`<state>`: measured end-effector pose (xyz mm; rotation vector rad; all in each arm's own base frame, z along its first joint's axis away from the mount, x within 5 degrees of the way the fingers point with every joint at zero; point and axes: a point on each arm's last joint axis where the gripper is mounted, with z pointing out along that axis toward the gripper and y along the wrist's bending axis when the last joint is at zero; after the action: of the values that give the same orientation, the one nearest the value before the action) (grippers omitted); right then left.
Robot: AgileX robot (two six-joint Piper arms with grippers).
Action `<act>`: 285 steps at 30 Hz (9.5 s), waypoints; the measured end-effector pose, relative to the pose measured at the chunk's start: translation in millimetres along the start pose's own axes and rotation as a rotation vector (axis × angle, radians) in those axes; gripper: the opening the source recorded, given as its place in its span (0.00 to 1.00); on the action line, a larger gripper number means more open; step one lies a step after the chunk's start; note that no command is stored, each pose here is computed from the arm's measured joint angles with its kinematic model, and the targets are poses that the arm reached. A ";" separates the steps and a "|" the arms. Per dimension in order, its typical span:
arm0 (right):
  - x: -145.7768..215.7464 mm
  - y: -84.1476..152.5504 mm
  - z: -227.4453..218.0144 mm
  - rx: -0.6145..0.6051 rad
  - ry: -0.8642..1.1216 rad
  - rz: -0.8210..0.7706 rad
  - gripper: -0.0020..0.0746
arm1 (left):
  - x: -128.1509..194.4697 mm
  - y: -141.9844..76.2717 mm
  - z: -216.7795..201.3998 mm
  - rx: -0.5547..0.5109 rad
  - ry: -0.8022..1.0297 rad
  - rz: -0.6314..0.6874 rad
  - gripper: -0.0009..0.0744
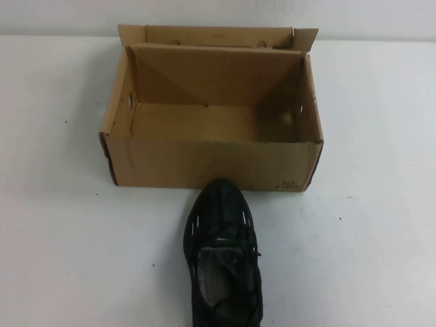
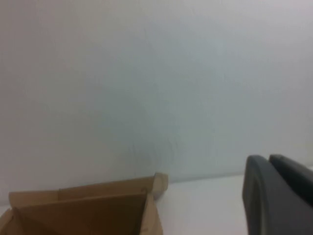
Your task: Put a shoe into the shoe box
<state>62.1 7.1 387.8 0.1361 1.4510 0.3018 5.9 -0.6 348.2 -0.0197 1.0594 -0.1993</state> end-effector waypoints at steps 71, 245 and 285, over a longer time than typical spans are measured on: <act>258.2 194.7 178.5 -1.011 0.894 -1.224 0.48 | 82.0 -6.9 33.3 0.039 1.224 -0.078 0.01; 52.0 164.5 223.5 -1.169 0.934 -0.565 0.76 | 52.8 -65.8 189.4 1.187 0.873 0.267 0.10; 55.8 213.2 189.2 -1.419 0.852 -0.575 0.07 | 9.6 -76.7 152.0 1.184 0.868 0.313 0.10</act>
<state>228.6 243.5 415.4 -1.6897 1.6689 0.8942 130.5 -89.7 423.1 1.3963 1.6280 -0.5509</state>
